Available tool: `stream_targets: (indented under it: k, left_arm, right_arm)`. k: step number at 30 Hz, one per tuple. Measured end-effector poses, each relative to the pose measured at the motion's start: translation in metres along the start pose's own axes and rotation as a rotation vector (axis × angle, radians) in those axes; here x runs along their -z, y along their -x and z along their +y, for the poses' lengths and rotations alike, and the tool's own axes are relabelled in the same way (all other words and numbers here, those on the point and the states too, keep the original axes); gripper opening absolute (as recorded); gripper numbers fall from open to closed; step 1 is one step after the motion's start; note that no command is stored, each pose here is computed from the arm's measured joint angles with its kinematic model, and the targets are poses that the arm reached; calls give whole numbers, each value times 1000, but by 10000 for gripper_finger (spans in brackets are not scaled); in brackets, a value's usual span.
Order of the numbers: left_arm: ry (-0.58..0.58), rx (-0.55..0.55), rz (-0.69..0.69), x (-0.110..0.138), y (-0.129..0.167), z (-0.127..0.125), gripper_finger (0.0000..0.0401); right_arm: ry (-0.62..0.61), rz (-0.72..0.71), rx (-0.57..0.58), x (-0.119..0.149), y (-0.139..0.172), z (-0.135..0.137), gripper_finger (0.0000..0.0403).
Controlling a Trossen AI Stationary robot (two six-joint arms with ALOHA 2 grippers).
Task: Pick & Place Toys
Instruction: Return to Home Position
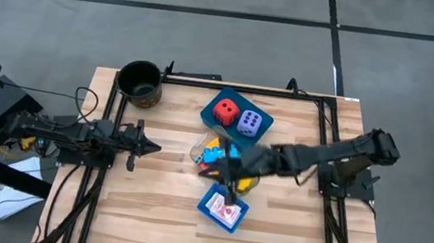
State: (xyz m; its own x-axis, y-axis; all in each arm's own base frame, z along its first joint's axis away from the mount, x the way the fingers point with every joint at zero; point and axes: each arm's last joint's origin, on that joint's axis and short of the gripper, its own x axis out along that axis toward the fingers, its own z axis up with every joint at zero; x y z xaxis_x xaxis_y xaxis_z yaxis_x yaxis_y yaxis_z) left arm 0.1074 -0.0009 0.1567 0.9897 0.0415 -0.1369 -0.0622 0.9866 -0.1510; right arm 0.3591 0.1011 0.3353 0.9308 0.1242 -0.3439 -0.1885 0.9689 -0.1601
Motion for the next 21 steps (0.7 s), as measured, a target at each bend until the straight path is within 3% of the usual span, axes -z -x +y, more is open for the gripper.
stream_targets:
  k: [8, 15, 21]
  left_arm:
    - [-3, -7, 48, 4, -3, 0, 12]
    - [-5, -10, 72, 6, -4, 1, 15]
    - [-5, -12, 81, 7, -5, 1, 12]
  right_arm:
    - [-89, 67, -127, 41, 4, -51, 5]
    - [-165, -168, -77, 72, 102, -59, 1]
    - [-180, -334, 77, 125, 184, -43, 1]
